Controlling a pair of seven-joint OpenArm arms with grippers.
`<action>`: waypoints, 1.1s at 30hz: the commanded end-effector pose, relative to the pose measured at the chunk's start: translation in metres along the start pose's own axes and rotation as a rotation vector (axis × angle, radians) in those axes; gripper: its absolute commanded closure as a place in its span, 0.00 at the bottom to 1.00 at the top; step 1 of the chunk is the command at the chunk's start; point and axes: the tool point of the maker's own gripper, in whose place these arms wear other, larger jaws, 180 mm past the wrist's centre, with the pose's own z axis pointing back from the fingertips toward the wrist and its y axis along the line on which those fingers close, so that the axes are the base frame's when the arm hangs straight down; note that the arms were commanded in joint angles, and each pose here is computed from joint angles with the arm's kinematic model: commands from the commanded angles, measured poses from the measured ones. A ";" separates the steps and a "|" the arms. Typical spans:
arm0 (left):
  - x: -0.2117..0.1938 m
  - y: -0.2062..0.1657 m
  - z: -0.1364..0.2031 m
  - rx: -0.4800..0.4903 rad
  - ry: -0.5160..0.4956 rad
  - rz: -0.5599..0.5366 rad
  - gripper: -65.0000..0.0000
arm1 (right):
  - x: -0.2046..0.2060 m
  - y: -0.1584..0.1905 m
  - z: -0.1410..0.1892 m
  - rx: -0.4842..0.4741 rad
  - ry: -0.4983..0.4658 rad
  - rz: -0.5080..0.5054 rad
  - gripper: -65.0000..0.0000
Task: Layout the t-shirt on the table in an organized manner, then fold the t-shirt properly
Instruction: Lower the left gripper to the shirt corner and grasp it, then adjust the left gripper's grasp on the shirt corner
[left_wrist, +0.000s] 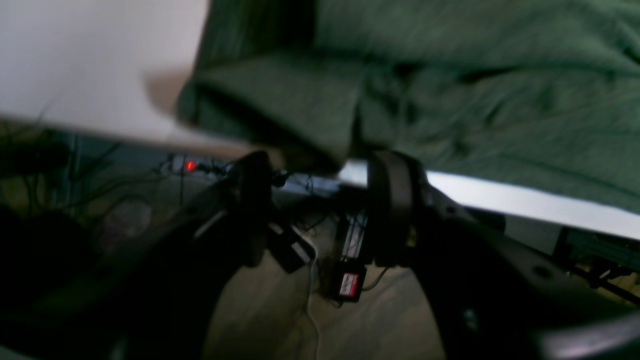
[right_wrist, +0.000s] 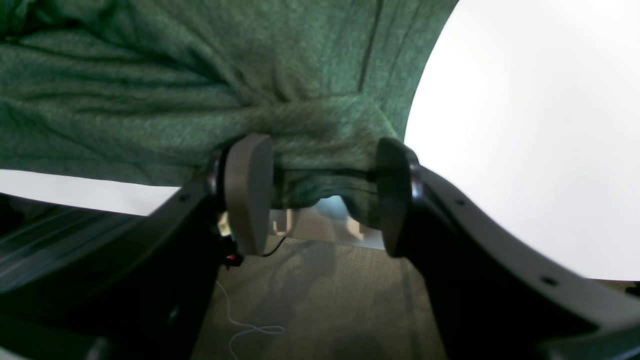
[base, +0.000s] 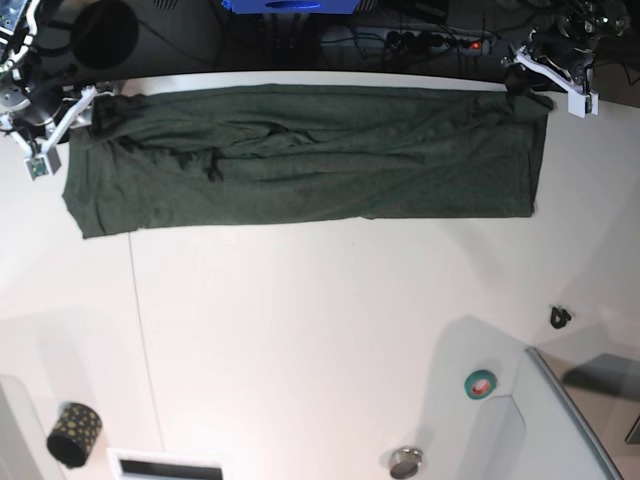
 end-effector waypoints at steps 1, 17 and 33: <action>0.010 0.003 0.004 0.002 -0.033 -0.013 0.61 | 0.010 -0.005 0.004 -0.011 -0.034 0.011 0.53; 0.021 0.002 0.000 -0.001 -0.057 -0.011 0.84 | 0.010 -0.005 0.004 -0.011 -0.034 0.011 0.53; 0.045 -0.003 -0.005 -0.011 -0.109 -0.017 1.00 | 0.009 -0.005 0.004 -0.010 -0.033 0.011 0.53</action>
